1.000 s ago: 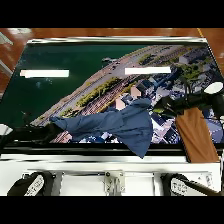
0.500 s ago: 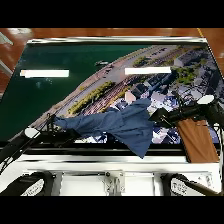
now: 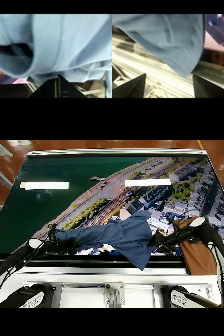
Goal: Fold the shirts.
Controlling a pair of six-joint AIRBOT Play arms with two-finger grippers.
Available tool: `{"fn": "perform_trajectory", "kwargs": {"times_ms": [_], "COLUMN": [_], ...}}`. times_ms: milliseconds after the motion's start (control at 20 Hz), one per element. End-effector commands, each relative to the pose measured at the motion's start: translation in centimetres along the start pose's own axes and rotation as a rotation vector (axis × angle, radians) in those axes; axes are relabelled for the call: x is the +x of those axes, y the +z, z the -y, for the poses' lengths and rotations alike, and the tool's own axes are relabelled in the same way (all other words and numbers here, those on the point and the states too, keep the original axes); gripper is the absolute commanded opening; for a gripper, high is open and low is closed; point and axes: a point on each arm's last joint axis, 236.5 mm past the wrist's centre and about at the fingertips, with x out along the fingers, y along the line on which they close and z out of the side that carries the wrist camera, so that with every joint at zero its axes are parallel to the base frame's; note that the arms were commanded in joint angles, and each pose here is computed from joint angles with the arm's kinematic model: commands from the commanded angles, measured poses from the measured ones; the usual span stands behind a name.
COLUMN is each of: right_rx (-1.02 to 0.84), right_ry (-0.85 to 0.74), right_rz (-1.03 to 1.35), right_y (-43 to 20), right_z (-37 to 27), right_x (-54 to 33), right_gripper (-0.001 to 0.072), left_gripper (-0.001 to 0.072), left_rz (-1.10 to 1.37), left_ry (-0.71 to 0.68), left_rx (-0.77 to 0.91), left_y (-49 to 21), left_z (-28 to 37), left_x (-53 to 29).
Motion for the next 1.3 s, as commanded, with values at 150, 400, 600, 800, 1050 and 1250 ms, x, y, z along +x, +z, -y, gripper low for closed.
{"fn": "perform_trajectory", "kwargs": {"times_ms": [150,400,600,800,1050,1250], "right_rx": [0.091,0.086,-0.104,-0.581,-0.882,-1.011], "right_ry": [-0.025,-0.002,0.093,0.111,0.003,-0.064], "right_rz": [-0.012,0.164,0.189,0.407,1.216,1.601], "right_y": [-2.5,1.6,2.5,2.2,-4.5,-15.3], "right_z": [2.5,-0.8,-5.6,-15.9,-29.0,-34.5], "right_x": [5.9,8.0,5.4,-6.0,-32.5,-43.0], "right_gripper": [0.0693,0.0341,0.0059,0.0058,0.0058,0.0058], "left_gripper": [0.0044,0.0044,0.0044,0.0044,0.0043,0.0044], "left_rz": [0.082,0.158,0.245,0.449,1.116,1.414], "left_ry": [-0.072,-0.129,-0.163,-0.201,-0.280,-0.078], "left_rx": [0.071,0.126,0.218,0.461,0.729,0.775], "left_y": [1.1,2.1,4.1,7.7,8.2,4.7], "left_z": [2.9,5.3,8.2,15.3,27.8,28.5], "left_x": [-2.4,-4.7,-7.8,-17.8,-45.5,-57.0]}}
